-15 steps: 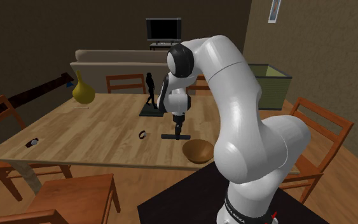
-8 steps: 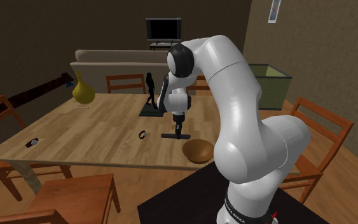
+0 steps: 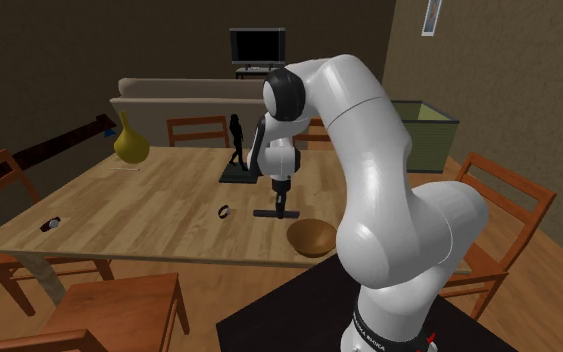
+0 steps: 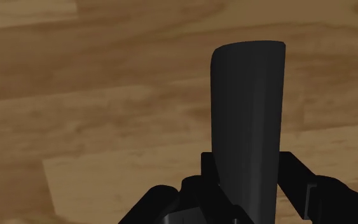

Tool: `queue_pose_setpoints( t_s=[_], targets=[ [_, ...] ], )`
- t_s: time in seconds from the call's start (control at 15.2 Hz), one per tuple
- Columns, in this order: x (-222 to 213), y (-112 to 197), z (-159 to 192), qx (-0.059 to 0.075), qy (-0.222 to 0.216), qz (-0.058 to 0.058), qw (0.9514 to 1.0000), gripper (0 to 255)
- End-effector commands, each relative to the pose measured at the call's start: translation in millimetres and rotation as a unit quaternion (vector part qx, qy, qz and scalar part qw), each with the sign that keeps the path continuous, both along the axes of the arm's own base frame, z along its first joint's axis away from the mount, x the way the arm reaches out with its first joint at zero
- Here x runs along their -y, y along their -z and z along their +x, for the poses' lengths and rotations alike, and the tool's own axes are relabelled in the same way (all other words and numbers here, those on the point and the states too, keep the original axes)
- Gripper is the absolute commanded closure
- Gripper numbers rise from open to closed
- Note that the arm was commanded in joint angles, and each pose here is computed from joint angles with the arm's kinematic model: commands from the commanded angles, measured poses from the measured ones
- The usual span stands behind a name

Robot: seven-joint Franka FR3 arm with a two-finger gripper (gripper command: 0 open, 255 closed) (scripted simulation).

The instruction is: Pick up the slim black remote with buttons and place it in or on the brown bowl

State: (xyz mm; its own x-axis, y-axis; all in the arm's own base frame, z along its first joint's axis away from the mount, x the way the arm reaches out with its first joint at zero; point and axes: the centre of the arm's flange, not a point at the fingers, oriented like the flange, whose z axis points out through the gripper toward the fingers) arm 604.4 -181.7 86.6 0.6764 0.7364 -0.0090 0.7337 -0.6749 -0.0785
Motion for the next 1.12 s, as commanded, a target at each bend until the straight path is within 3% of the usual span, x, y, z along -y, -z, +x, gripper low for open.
queue_pose_setpoints(
  t_s=[0.0,1.06],
  targets=[
    [-0.8,-7.0,-0.4,-0.001,0.0,0.001,1.0,255],
    [-0.8,-91.5,-0.3,-0.001,0.0,0.001,1.0,255]
  ],
)
